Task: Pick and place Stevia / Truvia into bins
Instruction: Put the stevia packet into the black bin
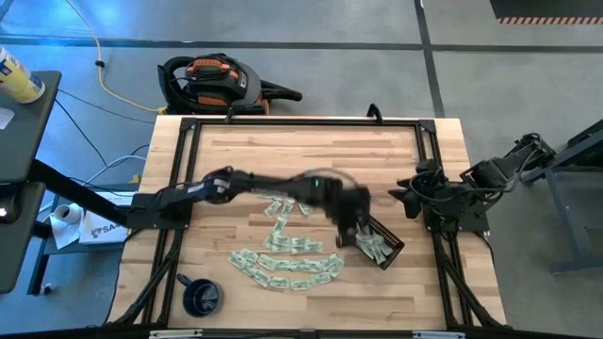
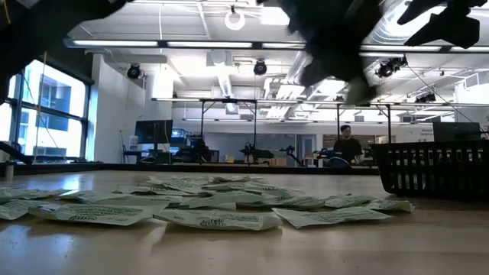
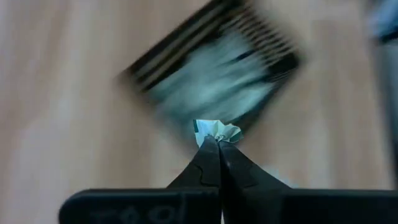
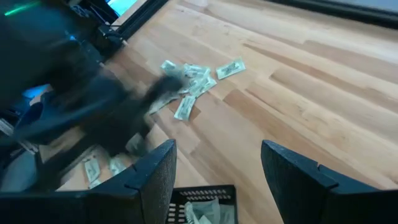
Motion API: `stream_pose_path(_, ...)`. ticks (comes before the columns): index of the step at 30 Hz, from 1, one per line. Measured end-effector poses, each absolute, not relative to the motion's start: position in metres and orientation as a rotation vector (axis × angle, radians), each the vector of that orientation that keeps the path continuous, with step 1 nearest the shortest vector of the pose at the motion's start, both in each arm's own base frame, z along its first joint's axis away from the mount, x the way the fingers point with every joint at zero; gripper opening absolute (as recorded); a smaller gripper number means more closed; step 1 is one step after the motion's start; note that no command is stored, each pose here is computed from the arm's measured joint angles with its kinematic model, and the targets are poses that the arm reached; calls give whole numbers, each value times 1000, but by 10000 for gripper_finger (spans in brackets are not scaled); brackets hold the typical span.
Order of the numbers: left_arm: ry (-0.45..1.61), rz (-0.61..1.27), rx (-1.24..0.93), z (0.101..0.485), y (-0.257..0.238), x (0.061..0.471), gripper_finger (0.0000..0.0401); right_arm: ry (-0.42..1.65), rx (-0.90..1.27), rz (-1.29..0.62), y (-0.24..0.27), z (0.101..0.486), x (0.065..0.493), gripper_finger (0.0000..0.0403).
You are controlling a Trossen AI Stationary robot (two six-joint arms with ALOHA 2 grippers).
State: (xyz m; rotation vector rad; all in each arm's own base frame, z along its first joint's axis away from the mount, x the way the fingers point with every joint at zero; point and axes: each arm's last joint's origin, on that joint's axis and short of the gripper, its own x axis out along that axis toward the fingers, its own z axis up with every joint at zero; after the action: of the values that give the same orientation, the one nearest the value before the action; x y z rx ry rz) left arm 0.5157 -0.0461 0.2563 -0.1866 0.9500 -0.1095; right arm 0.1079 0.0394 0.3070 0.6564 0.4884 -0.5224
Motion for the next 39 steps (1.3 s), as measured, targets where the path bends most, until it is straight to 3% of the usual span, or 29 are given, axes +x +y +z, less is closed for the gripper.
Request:
stream_pose_path(6,706,-181,-147,265,-98,530,29,493,656,-518,40,307,108,225)
stream_pose_path(12,594,-93,-157,249,-93,548,30,488,659,-515,40,307,108,225)
stream_pose_path(17,621,-59,-153,227,-79,557,66,488,661,-514,40,307,109,225)
stream_pose_path(25,628,-150,-191,230,-80,557,159,491,662,-512,40,307,109,225)
stream_pose_path(28,707,-157,-157,241,-74,545,189,492,661,-512,40,307,109,224)
stream_pose_path(31,859,-9,-97,259,-53,522,204,493,659,-513,40,307,109,225)
stream_pose_path(34,1014,156,-68,265,-22,503,202,498,654,-523,39,306,108,225)
stream_pose_path(39,1164,361,-222,262,36,484,187,507,673,-568,35,305,107,225)
